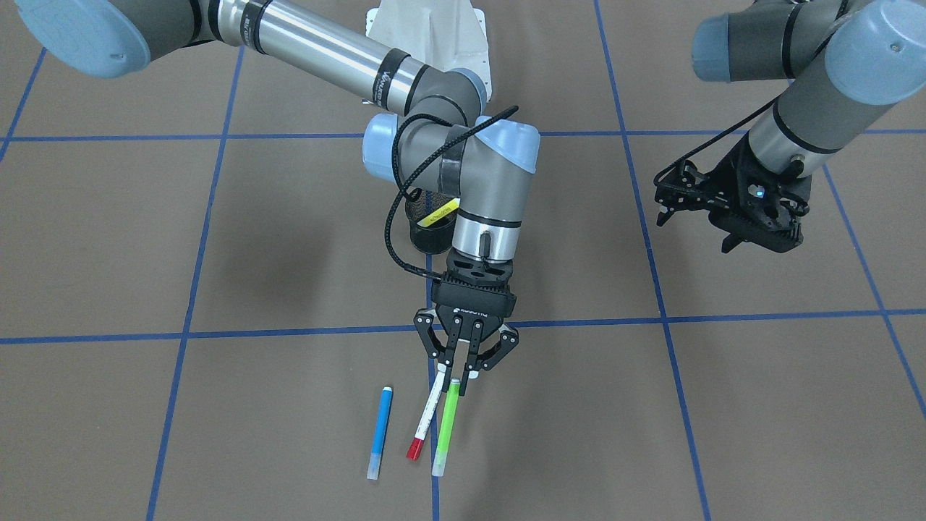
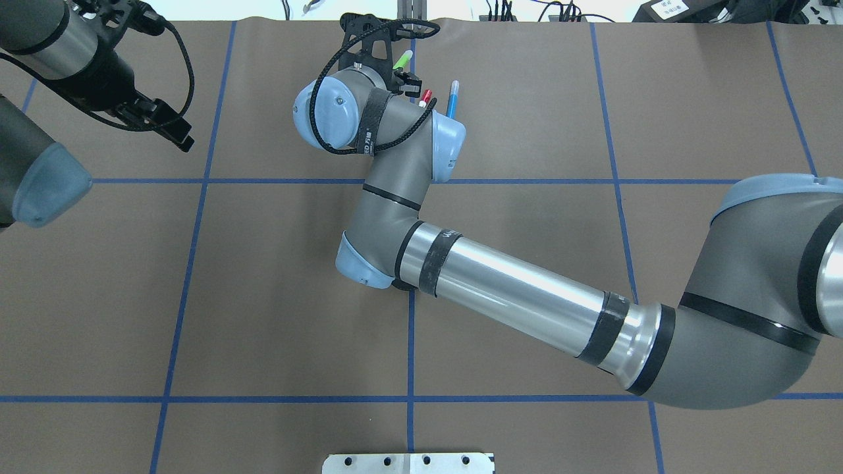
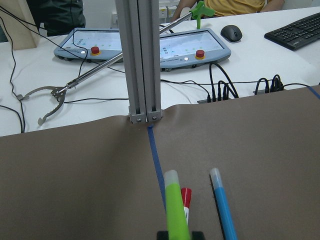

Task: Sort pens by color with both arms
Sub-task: 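Carry the green highlighter beside the red-capped marker and release it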

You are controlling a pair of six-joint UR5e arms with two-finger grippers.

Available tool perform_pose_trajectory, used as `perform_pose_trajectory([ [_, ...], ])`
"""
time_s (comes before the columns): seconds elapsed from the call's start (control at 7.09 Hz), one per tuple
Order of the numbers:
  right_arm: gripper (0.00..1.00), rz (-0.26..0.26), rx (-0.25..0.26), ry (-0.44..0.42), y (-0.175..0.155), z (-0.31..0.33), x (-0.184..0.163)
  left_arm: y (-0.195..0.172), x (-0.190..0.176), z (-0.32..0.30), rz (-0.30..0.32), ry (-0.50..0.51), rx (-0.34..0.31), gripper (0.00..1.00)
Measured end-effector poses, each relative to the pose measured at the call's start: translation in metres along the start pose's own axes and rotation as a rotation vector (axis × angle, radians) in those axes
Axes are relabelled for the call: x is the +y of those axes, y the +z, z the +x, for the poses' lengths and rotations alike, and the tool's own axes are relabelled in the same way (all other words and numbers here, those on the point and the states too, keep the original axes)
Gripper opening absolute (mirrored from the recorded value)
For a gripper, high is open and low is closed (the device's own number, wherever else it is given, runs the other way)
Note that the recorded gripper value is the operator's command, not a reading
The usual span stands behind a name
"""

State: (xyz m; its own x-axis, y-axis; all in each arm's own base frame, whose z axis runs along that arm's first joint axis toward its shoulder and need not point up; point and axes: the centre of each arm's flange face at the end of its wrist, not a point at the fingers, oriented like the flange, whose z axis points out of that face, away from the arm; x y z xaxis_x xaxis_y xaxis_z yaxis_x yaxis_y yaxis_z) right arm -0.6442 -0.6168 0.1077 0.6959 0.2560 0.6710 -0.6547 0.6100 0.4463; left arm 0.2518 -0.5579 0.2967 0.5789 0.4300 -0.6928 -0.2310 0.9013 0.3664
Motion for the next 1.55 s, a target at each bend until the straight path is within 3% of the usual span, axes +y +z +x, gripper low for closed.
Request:
perform_pose_trajectory([
  [0.14, 0.07, 0.003, -0.017, 0.007, 0.01, -0.002, 0.007, 0.0, 0.0, 0.0, -0.002, -0.001, 0.002, 0.99],
  [0.42, 0.34, 0.0, -0.025, 0.002, 0.025, 0.001, 0.024, 0.0, 0.0, -0.001, -0.004, -0.003, 0.003, 0.99],
  [0.85, 0.67, 0.002, -0.026, -0.009, 0.024, 0.0, 0.038, 0.002, 0.0, 0.0, -0.006, -0.006, 0.003, 0.99],
  [0.99, 0.99, 0.002, -0.028, -0.009, 0.024, -0.001, 0.038, 0.002, 0.0, 0.001, -0.006, -0.008, 0.004, 0.99],
  [1.27, 0.98, -0.005, -0.036, -0.004, 0.022, -0.003, 0.036, 0.003, 0.0, 0.002, -0.007, -0.011, 0.006, 1.0],
  [1.55, 0.98, -0.091, -0.069, 0.014, 0.019, -0.002, 0.014, 0.001, -0.001, 0.006, -0.004, -0.039, 0.008, 1.0],
])
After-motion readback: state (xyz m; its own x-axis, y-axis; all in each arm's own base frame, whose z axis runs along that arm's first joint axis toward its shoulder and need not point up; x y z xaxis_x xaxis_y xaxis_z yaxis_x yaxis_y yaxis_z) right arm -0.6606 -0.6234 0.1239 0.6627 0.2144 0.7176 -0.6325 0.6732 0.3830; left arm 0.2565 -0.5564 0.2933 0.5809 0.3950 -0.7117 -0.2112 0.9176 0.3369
